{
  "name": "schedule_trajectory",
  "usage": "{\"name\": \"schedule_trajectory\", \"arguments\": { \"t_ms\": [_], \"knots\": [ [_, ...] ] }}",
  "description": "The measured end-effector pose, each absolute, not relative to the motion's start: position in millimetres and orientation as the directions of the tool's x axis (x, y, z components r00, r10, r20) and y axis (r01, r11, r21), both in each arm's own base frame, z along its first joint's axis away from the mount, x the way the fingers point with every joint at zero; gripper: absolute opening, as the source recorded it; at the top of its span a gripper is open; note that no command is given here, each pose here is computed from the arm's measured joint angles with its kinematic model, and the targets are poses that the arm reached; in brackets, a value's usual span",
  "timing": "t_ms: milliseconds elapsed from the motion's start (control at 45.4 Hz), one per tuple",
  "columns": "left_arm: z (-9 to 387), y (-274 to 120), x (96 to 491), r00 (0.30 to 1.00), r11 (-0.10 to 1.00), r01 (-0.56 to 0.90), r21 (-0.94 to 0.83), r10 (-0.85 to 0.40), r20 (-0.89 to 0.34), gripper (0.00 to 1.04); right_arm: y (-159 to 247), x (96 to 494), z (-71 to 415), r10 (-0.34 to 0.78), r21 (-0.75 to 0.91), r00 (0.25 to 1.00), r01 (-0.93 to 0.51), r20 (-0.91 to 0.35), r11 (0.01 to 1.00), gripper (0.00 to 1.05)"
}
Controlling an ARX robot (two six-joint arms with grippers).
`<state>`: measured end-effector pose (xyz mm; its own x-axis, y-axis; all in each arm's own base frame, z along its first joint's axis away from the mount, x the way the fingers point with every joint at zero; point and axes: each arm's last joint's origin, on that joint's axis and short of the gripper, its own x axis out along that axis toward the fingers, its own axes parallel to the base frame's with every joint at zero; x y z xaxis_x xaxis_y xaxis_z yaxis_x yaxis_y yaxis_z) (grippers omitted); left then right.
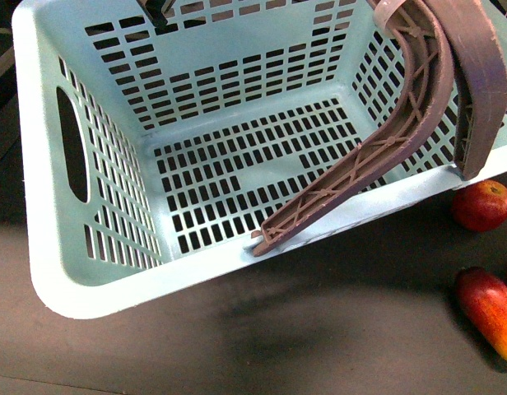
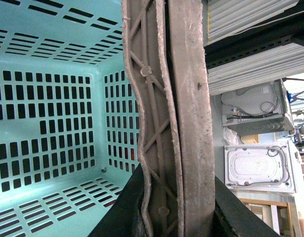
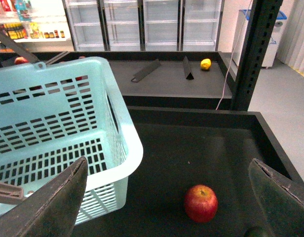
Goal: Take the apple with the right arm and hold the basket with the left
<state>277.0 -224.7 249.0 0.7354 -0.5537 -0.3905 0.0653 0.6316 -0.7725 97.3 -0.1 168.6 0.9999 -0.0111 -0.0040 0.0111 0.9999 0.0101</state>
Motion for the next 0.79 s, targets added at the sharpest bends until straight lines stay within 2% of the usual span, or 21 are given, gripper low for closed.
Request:
{"name": "schedule_trajectory", "arguments": {
  "t_ms": [44,88,198,374,484,594,792],
  "knots": [
    [249.0,-224.7,277.0,0.736,0.632,0.065,-0.772,-0.553,-0.391,0.19,-1.1,97.5,168.2,-0.047,0.046,0.995,0.051,-0.088,0.998,0.96],
    [248.7,-224.8,277.1,0.736,0.633,0.065,-0.772,-0.553,-0.391,0.19,-3.6,100.1,167.7,-0.089,0.088,0.969,0.112,-0.232,0.99,0.96],
    [249.0,-224.8,277.1,0.736,0.633,0.066,-0.772,-0.553,-0.391,0.19,-11.1,114.7,164.1,-0.124,0.14,0.919,0.188,-0.373,0.972,0.96],
    [248.6,-224.9,277.4,0.737,0.634,0.064,-0.771,-0.551,-0.392,0.19,-28.9,149.2,161.2,-0.156,0.124,0.893,0.227,-0.421,0.966,0.96],
    [248.6,-225.0,277.3,0.736,0.633,0.065,-0.771,-0.552,-0.392,0.19,-47.4,191.4,154.9,-0.168,0.059,0.872,0.219,-0.459,0.974,0.96],
    [248.6,-225.0,277.3,0.736,0.633,0.065,-0.771,-0.553,-0.392,0.19,-64.5,237.4,127.7,-0.171,-0.02,0.818,0.193,-0.55,0.981,0.96],
    [248.6,-225.0,277.3,0.736,0.633,0.065,-0.771,-0.552,-0.392,0.19,-79.0,292.9,81.0,-0.149,-0.084,0.725,0.126,-0.672,0.988,0.96]
  ]
}}
